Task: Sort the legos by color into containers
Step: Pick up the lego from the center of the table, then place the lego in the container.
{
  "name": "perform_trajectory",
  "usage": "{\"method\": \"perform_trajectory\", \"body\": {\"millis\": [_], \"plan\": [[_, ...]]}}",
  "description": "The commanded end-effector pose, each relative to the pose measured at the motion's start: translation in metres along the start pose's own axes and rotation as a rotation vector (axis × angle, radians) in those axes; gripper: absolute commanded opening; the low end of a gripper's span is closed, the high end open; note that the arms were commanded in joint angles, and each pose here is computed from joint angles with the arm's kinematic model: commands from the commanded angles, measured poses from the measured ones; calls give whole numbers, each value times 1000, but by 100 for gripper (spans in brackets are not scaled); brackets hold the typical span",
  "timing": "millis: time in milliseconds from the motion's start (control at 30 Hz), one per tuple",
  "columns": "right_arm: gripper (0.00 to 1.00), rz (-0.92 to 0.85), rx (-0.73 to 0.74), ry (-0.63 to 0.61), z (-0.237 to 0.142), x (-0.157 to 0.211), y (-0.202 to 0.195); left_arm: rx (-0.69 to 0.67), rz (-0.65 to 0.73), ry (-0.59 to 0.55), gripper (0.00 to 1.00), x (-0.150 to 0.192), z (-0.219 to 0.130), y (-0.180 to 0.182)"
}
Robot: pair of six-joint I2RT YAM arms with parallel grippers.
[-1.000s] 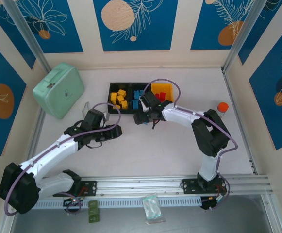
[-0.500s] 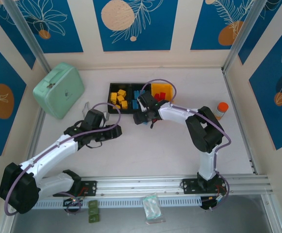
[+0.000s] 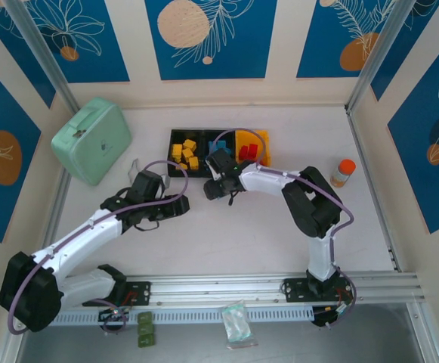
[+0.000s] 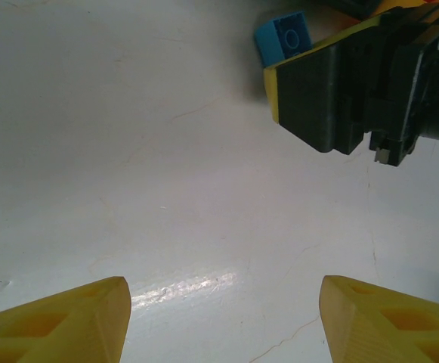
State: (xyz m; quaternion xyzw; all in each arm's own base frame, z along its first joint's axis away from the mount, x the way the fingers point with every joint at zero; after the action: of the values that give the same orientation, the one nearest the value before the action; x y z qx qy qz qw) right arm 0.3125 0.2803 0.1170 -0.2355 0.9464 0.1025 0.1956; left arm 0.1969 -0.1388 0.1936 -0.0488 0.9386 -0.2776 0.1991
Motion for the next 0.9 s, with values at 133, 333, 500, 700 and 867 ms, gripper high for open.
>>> {"method": "perform_trajectory", "body": {"millis": [133,333,500,700,867], "plan": [[33,-26,29,1,-9,-2,12,-18,-4,4,67,5,1,4],[30,-24,-14,-42,-48,0,20,1,2,1,67,3,0,1],[30,31,-43,-76,-90,-9,14,38,17,-6,67,-4,-1,-8],[30,143,-69,-102,-116,-36,-5,75,38,-27,67,-16,-3,-21],[30,241,-72,-99,-115,-68,-24,94,41,-27,67,-21,-3,-26]]}}
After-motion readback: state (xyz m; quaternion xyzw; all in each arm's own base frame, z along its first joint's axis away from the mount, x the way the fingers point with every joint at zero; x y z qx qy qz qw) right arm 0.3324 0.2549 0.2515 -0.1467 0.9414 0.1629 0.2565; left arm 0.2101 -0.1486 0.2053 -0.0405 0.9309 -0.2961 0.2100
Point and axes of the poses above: each hand's point on the last joint's axis, 136 mm out from that joint toward the fingers, its own z axis out along the fingers, its own y axis along the line the jaws close on, x = y × z, the point moved 10 cm from there along -z, back along the fingers, and after that the axes turned 1 degree about -z, right-handed, at the moved point
